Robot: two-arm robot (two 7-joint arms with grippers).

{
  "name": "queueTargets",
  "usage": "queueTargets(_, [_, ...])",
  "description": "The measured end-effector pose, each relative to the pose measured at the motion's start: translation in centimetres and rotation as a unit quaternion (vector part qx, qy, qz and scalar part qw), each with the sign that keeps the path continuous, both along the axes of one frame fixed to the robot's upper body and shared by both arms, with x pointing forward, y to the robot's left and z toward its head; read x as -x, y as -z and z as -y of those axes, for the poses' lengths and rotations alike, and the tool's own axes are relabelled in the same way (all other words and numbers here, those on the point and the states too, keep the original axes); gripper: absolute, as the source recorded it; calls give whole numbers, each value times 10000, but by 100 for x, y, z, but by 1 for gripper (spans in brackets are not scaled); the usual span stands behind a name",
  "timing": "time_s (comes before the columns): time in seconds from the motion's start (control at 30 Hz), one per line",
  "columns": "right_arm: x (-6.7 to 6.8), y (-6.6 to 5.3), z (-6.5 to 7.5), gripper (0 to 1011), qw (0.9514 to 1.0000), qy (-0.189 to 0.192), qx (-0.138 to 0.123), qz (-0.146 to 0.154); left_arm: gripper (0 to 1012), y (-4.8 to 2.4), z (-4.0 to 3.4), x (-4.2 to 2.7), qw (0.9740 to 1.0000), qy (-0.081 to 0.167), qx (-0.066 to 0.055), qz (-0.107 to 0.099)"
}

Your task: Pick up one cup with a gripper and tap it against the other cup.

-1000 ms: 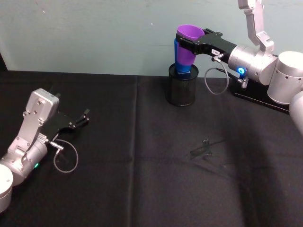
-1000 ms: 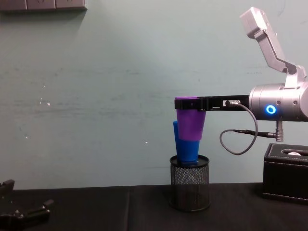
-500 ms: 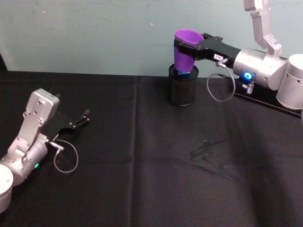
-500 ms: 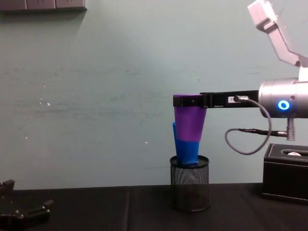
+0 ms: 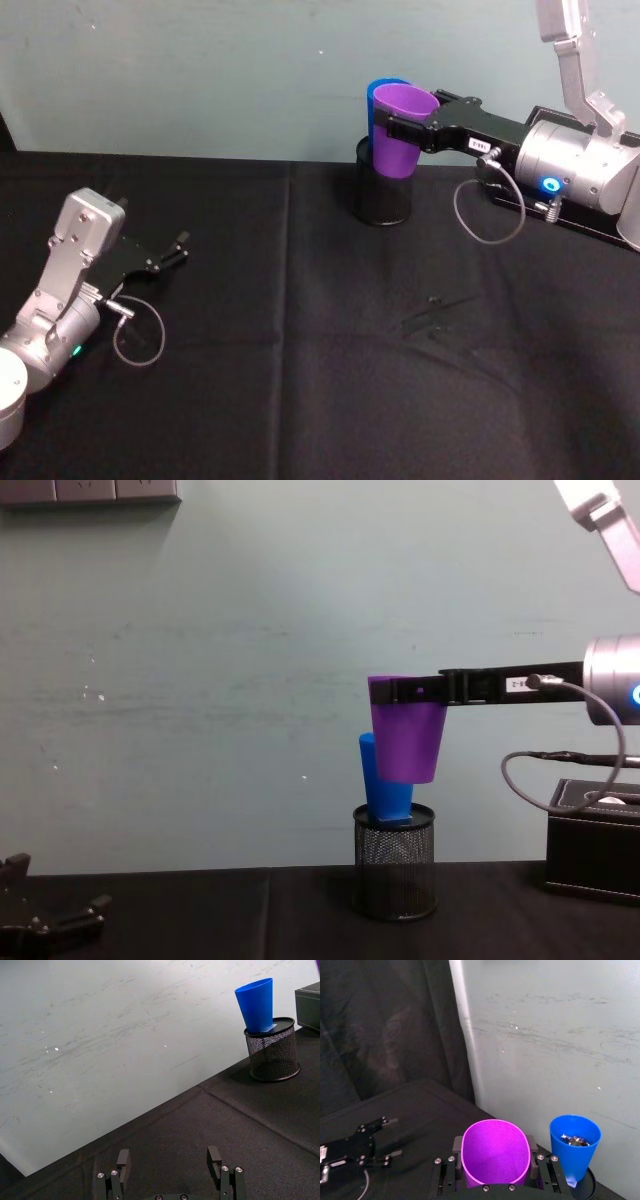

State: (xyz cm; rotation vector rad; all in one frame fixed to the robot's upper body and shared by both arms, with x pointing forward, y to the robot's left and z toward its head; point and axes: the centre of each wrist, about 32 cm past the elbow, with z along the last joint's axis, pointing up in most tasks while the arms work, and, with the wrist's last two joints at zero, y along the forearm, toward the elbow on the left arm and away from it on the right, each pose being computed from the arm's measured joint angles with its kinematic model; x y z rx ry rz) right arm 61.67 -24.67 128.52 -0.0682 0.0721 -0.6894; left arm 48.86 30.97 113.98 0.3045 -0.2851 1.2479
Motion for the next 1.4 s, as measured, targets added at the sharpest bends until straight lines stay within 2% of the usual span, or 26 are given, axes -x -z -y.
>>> queueTargets(0.33, [159, 27, 49, 720, 9998, -167, 137, 22, 1005, 0, 0, 0, 10000, 0, 0, 0])
queueTargets(0.57, [299, 98, 57, 720, 9984, -365, 299, 314, 1004, 0, 0, 0, 10000, 0, 0, 0])
queueTargets(0.8, [381, 168, 62, 720, 9976, -450, 381, 370, 1005, 0, 0, 0, 10000, 0, 0, 0])
queueTargets(1.2, [435, 261, 62, 720, 9980, -436, 347, 303, 1005, 0, 0, 0, 10000, 0, 0, 0])
queueTargets(1.4, [437, 271, 54, 720, 9982, -425, 319, 281, 1005, 0, 0, 0, 10000, 0, 0, 0])
